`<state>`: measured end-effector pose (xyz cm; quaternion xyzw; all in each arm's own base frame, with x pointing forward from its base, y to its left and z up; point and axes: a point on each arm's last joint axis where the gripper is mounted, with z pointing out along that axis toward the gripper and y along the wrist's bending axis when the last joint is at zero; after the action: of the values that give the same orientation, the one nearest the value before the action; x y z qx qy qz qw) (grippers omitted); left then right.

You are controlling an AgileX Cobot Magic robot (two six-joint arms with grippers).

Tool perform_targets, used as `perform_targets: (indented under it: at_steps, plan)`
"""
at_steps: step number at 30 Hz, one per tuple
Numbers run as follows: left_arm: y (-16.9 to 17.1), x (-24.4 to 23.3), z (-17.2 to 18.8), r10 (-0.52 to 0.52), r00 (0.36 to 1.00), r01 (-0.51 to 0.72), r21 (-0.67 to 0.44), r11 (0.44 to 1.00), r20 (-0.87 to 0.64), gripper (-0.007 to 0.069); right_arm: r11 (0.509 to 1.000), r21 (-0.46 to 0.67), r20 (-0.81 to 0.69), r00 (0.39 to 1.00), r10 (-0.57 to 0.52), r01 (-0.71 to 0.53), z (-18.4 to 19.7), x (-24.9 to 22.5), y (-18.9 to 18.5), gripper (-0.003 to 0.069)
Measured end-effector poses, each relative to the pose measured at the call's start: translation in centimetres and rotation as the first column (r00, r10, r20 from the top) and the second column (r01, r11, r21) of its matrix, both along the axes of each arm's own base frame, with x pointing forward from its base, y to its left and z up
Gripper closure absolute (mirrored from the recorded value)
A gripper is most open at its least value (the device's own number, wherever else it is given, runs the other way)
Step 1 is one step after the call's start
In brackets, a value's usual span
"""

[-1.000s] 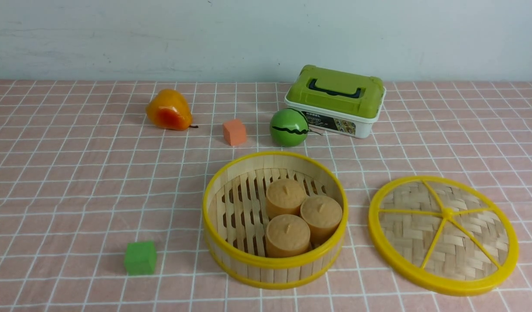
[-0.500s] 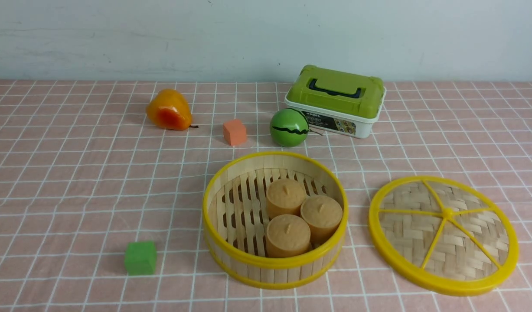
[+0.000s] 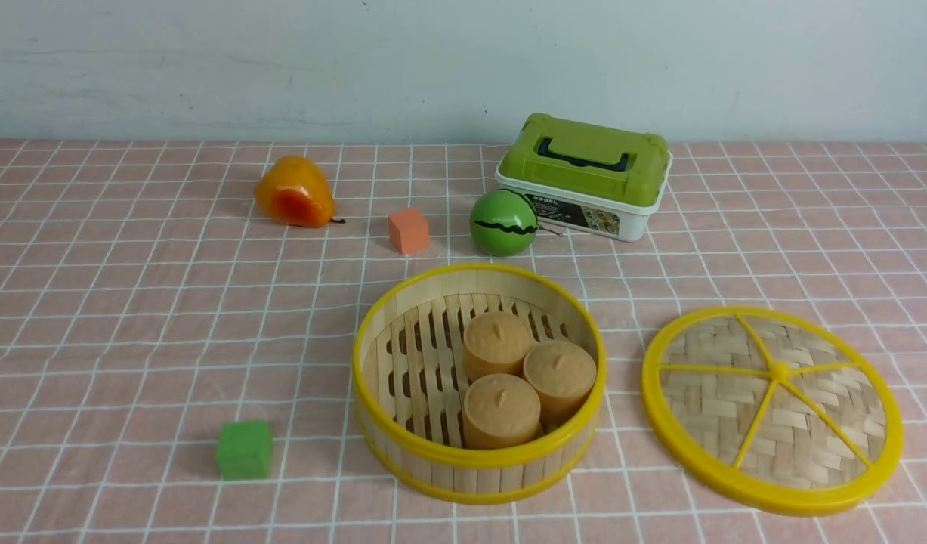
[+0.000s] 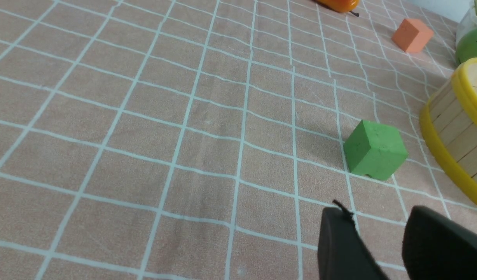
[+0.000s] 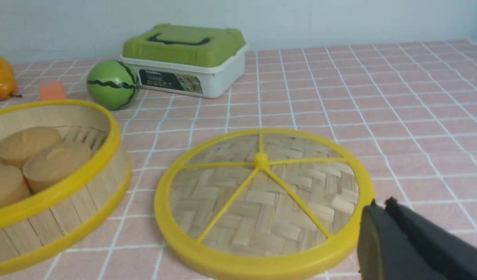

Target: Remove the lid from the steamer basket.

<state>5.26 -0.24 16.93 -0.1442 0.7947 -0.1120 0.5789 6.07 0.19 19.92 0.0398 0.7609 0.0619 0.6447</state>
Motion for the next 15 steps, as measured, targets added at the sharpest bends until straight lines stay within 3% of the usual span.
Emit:
perform_targets:
  at_steps: [5, 15]
  plan:
    - [0.0, 0.0, 0.0, 0.0, 1.0, 0.0, 0.0, 1.0, 0.0, 0.0386, 0.998, 0.039, -0.018, 0.999, -0.045, 0.045, -1.7, -0.5, -0.3, 0.0684]
    - [0.0, 0.0, 0.0, 0.0, 1.0, 0.0, 0.0, 1.0, 0.0, 0.0386, 0.997, -0.019, -0.121, 0.99, -0.077, 0.075, -2.6, -0.8, -0.4, 0.0684]
